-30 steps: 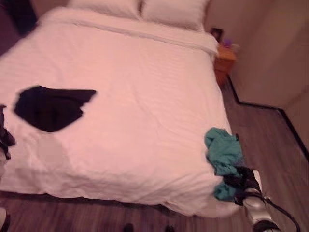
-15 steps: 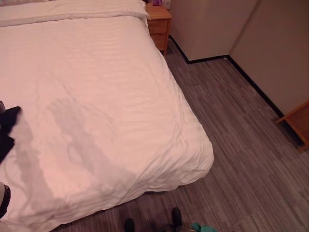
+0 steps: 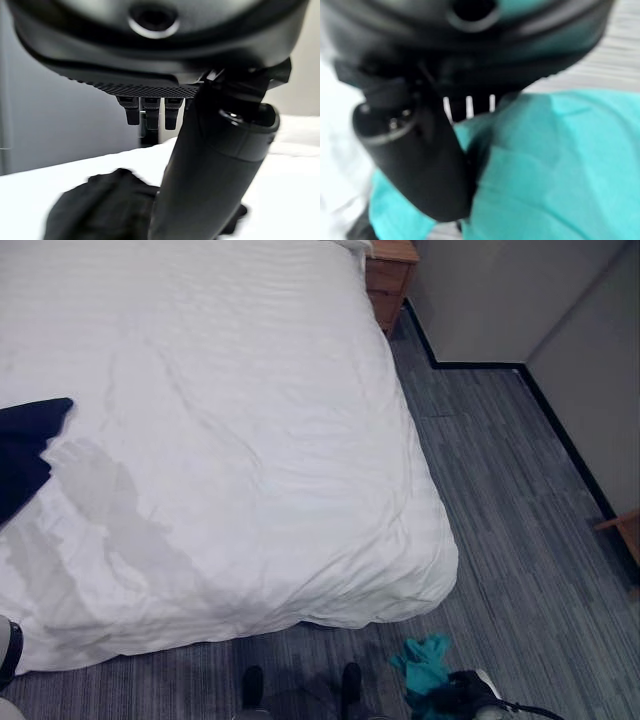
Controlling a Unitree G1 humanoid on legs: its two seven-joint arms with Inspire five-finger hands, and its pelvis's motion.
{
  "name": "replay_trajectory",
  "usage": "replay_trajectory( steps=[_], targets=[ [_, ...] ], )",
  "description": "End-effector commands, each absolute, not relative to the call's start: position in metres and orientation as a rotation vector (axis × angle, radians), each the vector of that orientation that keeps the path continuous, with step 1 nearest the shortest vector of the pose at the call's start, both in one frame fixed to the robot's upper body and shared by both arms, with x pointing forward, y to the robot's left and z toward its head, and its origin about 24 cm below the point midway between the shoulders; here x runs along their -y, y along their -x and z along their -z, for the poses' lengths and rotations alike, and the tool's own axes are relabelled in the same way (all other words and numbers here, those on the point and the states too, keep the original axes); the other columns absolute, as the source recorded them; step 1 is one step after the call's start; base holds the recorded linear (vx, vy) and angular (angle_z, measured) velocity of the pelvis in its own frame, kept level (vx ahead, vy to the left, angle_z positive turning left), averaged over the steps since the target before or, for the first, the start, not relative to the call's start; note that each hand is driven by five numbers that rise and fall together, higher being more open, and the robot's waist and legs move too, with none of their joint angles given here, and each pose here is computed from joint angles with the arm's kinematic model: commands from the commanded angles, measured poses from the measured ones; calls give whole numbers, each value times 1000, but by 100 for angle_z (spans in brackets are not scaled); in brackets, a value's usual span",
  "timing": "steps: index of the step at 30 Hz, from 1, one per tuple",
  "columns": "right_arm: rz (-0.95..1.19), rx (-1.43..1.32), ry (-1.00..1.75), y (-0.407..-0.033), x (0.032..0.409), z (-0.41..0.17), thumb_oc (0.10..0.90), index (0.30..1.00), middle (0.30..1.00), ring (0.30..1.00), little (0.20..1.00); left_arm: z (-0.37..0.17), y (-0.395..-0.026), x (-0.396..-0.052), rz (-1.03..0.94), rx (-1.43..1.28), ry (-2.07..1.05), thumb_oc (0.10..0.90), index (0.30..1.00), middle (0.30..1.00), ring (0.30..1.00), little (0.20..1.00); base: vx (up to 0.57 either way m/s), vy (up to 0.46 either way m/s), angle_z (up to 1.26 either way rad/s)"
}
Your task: Pick up bed clothes into laundry basket.
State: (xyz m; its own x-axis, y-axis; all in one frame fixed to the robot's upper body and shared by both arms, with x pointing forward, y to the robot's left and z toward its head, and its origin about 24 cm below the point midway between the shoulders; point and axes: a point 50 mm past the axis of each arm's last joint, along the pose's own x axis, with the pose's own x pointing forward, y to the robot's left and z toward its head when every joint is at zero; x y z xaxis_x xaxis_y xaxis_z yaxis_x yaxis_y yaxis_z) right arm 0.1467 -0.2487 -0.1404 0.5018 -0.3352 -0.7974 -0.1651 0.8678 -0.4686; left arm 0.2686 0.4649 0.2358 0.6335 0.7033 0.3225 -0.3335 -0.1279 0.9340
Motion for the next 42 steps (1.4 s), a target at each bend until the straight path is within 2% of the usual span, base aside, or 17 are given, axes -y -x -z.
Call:
replay_trajectory(
  steps=[1,10,20,21,22,33,42],
  targets=[
    [194,-1133,640,-123,284,137,400,300,300,300,300,-302,-238,-480,-1193,-197,-1452,800,900,900,900,900,-43,58,5],
    [191,-1143,648,-117,286,138,400,300,300,300,300,-304,-246,-473,-1162,-166,-1517,800,900,900,900,900,7,31,12],
    [154,-989,705,-163,270,126,400,300,300,300,300,-305,-263,-461,-1169,-132,-1491,800,900,900,900,900,-50,38,8],
    [151,-981,711,-165,269,126,400,300,300,300,300,-302,-265,-461,-1165,-136,-1464,568,552,552,552,552,-125,19,-1],
    [146,-980,721,-165,269,126,400,300,300,300,300,-294,-269,-459,-1150,-150,-1428,400,300,300,300,300,-86,18,2],
    [167,-1037,709,-146,273,132,400,300,300,300,300,-294,-281,-450,-1137,-106,-1399,400,300,300,300,300,-18,27,6],
    [126,-1081,660,-142,264,138,400,300,300,300,300,-343,-283,-420,-1166,214,-1439,400,300,300,300,300,62,52,-5]
  ],
)
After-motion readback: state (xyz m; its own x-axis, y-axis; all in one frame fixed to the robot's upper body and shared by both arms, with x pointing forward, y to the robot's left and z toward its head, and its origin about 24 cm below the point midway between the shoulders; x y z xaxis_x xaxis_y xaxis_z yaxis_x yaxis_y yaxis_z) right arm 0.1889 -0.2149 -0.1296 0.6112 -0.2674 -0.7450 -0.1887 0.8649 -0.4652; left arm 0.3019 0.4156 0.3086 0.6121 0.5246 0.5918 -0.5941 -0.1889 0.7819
